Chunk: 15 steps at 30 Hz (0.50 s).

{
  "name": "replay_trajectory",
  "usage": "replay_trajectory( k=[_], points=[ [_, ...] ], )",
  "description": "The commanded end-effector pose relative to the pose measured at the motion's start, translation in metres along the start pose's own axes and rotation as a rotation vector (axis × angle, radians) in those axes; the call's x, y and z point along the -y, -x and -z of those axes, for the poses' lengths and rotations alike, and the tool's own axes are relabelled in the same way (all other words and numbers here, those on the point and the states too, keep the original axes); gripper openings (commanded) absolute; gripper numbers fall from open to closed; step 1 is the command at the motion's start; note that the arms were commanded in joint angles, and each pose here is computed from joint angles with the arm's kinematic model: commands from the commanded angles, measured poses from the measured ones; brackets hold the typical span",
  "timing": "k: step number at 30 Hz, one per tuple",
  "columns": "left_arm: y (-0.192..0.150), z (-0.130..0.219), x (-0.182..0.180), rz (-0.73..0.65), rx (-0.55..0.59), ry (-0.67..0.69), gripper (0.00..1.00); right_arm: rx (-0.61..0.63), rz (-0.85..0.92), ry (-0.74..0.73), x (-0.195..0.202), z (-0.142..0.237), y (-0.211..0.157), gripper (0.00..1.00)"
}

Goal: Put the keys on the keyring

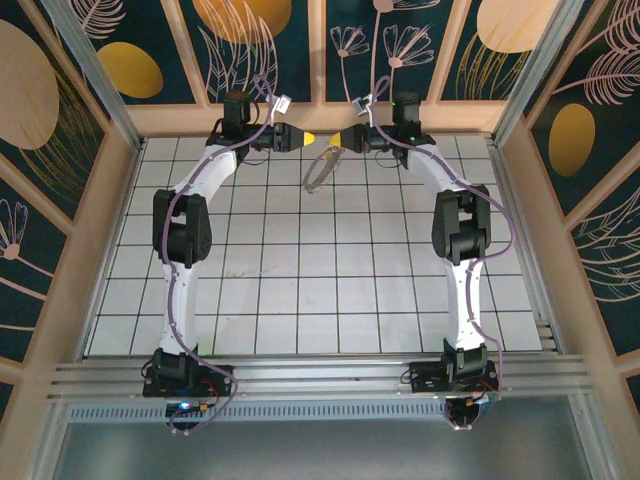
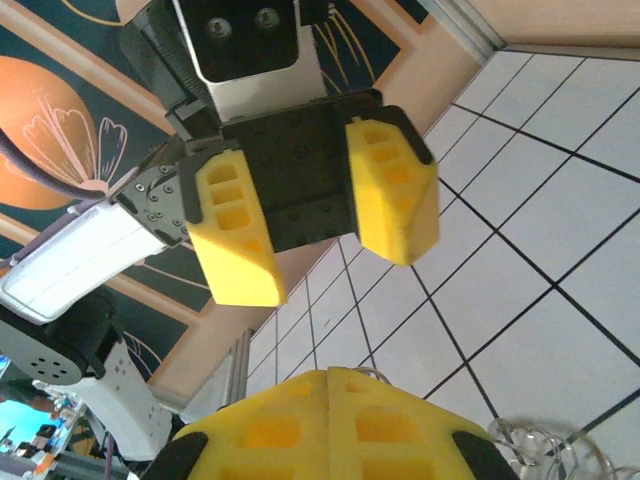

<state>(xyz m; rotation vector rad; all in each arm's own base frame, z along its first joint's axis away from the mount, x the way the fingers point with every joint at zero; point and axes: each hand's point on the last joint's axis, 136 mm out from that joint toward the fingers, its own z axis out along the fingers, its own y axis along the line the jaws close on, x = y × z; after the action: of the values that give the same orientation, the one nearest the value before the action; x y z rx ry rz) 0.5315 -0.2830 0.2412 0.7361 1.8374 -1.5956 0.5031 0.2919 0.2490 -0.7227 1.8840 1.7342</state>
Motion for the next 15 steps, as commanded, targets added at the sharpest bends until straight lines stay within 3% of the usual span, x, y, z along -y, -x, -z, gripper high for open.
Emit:
replay_trajectory(
  k=[1, 10, 15],
  points=[
    [0.002, 0.004, 0.006, -0.026, 0.002, -0.025, 0.47, -0.014, 0.064, 0.045, -0.013, -0.005, 0.000, 0.00],
    [-0.011, 0.003, 0.004, -0.020, -0.002, -0.024, 0.46, -0.011, 0.045, 0.036, -0.004, -0.008, -0.011, 0.00],
    [-0.010, 0.007, 0.001, -0.033, 0.021, 0.027, 0.45, 0.029, -0.026, -0.069, 0.023, -0.002, -0.021, 0.00]
  ],
)
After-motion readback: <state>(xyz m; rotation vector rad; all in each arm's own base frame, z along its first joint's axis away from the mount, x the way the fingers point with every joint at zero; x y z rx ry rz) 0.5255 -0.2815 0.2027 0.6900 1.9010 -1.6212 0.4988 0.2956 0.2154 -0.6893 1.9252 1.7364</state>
